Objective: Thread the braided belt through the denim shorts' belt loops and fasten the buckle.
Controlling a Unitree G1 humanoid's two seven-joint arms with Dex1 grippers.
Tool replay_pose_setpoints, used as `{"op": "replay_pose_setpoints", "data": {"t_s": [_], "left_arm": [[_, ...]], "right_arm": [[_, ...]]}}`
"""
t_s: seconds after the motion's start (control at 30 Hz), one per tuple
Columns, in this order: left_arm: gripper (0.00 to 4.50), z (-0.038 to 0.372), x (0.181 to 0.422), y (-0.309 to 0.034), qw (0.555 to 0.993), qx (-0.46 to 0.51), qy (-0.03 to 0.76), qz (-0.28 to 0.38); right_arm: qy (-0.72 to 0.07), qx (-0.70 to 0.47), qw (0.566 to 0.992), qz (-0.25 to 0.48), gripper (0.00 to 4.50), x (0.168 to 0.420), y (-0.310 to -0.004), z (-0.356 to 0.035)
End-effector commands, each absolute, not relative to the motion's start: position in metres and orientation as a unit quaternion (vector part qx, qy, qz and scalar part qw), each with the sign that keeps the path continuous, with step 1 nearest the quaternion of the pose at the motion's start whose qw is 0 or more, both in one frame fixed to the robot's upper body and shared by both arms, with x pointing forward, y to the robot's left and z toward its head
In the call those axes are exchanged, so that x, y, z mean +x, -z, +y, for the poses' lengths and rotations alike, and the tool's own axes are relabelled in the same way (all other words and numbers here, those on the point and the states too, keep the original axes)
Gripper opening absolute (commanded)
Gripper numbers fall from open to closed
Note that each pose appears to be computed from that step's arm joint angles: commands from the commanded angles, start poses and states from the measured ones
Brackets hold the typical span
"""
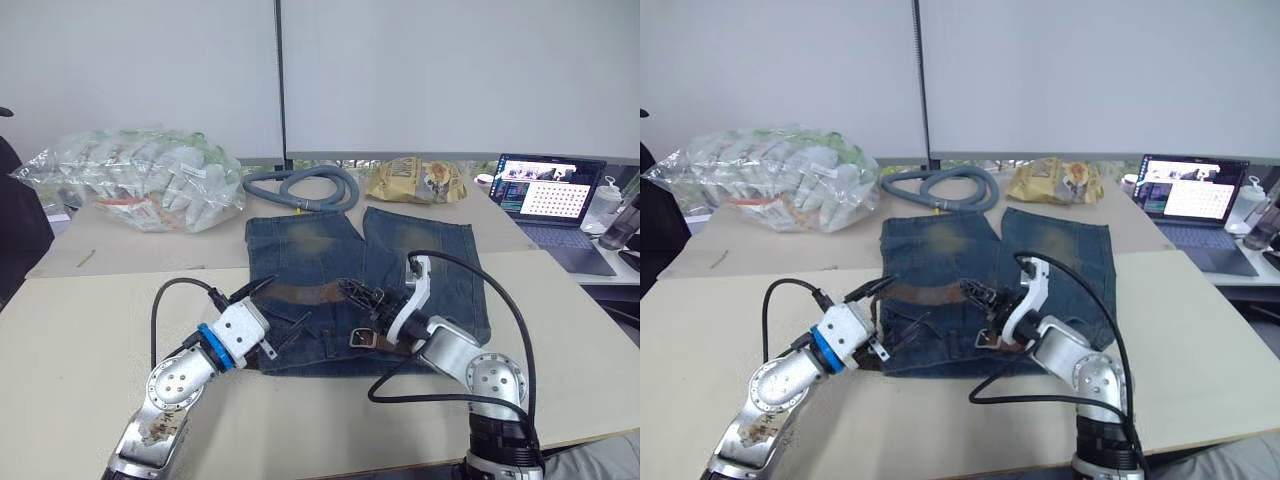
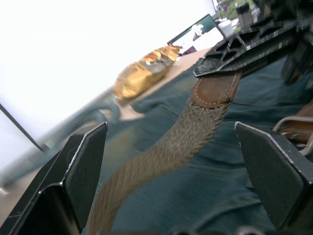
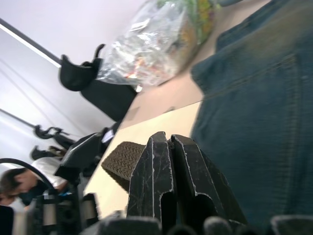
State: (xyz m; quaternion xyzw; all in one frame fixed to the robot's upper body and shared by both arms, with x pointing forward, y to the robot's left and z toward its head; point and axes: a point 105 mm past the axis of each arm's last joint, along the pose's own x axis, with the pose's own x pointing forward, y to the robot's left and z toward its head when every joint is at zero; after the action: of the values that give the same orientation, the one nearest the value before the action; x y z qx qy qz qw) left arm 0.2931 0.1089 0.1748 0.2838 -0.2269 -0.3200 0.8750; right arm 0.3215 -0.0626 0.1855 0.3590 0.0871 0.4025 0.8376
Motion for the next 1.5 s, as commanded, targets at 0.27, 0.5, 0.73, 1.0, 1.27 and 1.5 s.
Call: {"op": "replay_pose_setpoints", "data": {"t_s": [0.27, 0.5, 0.73, 1.0, 1.27, 1.5], "left_arm": [[4.4, 0.085, 0.295, -0.187, 0.812, 0.388, 0.289, -0.327], [3.61, 0.086, 0.297, -0.19, 0.803, 0.407, 0.269, -0.342], [1.22, 0.091, 0.301, -0.184, 0.826, 0.377, 0.273, -0.317], [0.04, 0.094, 0.303, -0.181, 0.816, 0.4, 0.273, -0.315], [0.6, 0.099, 0.301, -0.179, 0.822, 0.395, 0.271, -0.307], [2.94, 0.099, 0.297, -0.175, 0.816, 0.403, 0.274, -0.31]], "right_arm": [[-0.414, 0.37, 0.829, 0.065, 0.0, 0.317, -0.201, -0.06], [-0.411, 0.369, 0.831, 0.067, 0.0, 0.317, -0.199, -0.059], [-0.407, 0.365, 0.835, 0.069, 0.0, 0.316, -0.197, -0.061], [-0.413, 0.364, 0.832, 0.069, 0.0, 0.313, -0.197, -0.062], [-0.407, 0.365, 0.835, 0.069, 0.0, 0.315, -0.197, -0.063], [-0.405, 0.366, 0.835, 0.068, 0.0, 0.317, -0.198, -0.062]]}}
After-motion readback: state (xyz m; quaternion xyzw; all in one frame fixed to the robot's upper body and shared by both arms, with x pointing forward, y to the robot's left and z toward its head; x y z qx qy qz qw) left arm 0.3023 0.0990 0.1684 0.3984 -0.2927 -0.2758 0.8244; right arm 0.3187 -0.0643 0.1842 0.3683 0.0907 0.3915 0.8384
